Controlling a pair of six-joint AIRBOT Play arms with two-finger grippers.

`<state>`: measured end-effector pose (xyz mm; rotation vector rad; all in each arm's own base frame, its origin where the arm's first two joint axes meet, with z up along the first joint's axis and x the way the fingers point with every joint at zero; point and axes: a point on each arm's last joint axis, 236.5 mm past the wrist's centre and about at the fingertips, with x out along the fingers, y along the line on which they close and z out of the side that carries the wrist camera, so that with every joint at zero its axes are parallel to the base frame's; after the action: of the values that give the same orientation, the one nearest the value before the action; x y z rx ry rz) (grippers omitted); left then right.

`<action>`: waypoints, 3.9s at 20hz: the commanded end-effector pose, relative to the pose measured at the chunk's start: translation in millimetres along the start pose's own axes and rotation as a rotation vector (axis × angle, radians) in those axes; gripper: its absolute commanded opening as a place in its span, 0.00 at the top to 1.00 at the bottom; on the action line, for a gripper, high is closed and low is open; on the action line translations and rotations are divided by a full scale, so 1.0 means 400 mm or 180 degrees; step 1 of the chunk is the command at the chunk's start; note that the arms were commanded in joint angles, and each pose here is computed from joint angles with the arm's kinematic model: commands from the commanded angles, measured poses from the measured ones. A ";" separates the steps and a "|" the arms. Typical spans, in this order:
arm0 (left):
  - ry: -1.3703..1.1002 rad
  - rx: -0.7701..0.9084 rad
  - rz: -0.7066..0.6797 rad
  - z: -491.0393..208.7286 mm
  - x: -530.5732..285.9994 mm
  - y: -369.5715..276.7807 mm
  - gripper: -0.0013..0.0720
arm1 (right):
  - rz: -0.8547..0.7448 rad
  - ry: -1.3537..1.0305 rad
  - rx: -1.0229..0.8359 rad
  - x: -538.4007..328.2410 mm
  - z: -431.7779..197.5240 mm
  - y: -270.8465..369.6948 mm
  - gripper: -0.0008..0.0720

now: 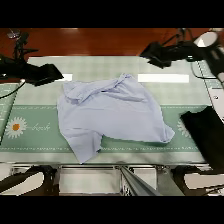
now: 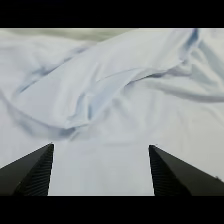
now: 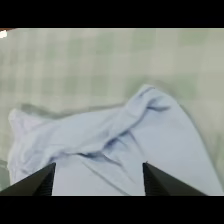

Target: Fold the shirts.

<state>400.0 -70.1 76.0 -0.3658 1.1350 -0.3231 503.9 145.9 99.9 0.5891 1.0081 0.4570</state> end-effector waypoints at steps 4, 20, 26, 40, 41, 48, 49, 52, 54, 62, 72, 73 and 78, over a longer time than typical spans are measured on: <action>0.0494 -0.0709 0.0249 -0.242 -0.010 0.187 0.02 | -0.1332 0.0568 0.0033 -0.339 -0.186 -0.323 0.14; 0.0350 -0.1747 -0.0542 -0.547 0.159 0.134 0.02 | -0.0578 -0.0033 0.0965 -0.244 -0.645 -0.298 0.14; 0.0149 -0.1690 -0.0414 -0.515 0.183 0.149 0.02 | -0.0627 -0.0229 0.1108 -0.247 -0.613 -0.312 0.14; 0.0332 -0.0963 -0.0697 -0.398 0.241 -0.008 0.96 | -0.1317 -0.0204 0.1442 -0.319 -0.659 -0.460 0.14; 0.0322 -0.0944 -0.0704 -0.392 0.239 -0.011 0.96 | -0.1452 -0.0016 0.1448 -0.327 -0.699 -0.476 0.14; 0.0332 -0.0941 -0.0712 -0.394 0.238 -0.012 0.96 | -0.1336 0.0523 0.1697 -0.278 -0.797 -0.483 0.14; 0.0331 -0.0943 -0.0712 -0.394 0.238 -0.012 0.96 | -0.1299 0.0610 0.1741 -0.268 -0.806 -0.486 0.14; 0.0332 -0.0941 -0.0712 -0.394 0.238 -0.012 0.96 | -0.1213 0.0685 0.1825 -0.234 -0.807 -0.505 0.14; 0.0331 -0.0942 -0.0711 -0.394 0.238 -0.012 0.96 | -0.1035 0.0524 0.1849 -0.204 -0.769 -0.501 0.17; 0.0257 -0.0863 -0.0790 -0.355 0.208 -0.030 0.96 | -0.0699 0.0556 0.1322 -0.145 -0.651 -0.401 0.97; -0.2432 0.1053 -0.0923 0.154 -0.639 -0.425 0.96 | -0.0427 -0.1704 -0.1184 -0.710 0.013 0.266 0.97; -0.2643 0.1187 -0.0731 0.143 -0.727 -0.438 0.96 | -0.0508 -0.1931 -0.1334 -0.787 0.006 0.315 0.97; -0.3471 0.1485 0.0643 -0.014 -1.052 -0.418 0.96 | -0.0745 -0.2566 -0.1834 -1.020 -0.163 0.463 0.97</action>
<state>284.4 -71.6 447.3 -0.1200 0.1239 -0.3740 302.7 52.9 415.6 0.1771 0.2666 0.2835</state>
